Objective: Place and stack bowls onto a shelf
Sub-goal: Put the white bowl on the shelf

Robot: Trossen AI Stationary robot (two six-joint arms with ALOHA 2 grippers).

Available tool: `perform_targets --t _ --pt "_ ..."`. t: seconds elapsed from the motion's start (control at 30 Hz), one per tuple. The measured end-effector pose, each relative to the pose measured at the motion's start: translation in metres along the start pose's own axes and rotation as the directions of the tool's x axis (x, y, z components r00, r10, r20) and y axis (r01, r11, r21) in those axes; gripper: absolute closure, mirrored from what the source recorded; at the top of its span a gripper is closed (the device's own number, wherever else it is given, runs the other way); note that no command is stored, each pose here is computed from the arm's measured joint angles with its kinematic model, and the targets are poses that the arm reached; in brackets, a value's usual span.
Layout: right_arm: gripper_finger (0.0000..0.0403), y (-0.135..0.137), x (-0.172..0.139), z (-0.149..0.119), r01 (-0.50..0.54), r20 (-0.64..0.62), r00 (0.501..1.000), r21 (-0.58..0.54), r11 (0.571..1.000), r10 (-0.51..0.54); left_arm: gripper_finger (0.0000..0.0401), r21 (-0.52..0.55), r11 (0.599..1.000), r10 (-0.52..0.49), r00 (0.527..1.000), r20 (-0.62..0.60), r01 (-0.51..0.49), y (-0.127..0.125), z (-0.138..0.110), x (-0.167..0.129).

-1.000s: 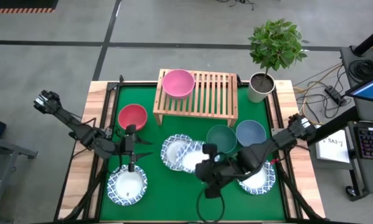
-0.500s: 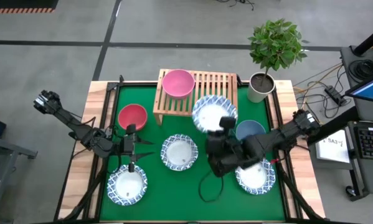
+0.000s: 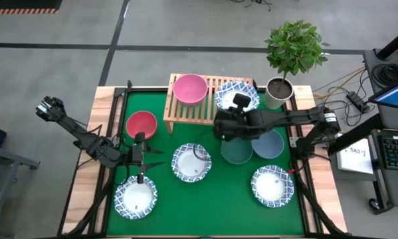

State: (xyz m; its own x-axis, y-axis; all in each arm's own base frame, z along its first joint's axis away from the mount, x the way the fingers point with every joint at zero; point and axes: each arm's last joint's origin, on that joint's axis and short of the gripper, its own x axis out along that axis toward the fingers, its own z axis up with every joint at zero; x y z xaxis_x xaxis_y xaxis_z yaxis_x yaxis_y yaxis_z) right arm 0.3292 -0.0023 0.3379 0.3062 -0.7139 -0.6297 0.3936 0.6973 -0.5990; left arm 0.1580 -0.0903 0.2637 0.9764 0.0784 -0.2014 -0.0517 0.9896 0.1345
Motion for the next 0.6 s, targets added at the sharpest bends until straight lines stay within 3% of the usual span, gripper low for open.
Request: perform_targets --t 0.37,0.6 --pt "0.0385 -0.021 0.033 0.011 -0.134 0.048 0.991 0.135 0.982 0.128 0.0255 0.000 1.000 0.000 1.000 0.000 0.000 0.000 0.000 0.000" --pt "0.0319 -0.029 0.041 0.010 -0.153 0.034 0.988 0.185 0.971 0.149 0.0255 0.000 1.000 0.000 1.000 0.000 0.000 0.000 0.000 0.000"
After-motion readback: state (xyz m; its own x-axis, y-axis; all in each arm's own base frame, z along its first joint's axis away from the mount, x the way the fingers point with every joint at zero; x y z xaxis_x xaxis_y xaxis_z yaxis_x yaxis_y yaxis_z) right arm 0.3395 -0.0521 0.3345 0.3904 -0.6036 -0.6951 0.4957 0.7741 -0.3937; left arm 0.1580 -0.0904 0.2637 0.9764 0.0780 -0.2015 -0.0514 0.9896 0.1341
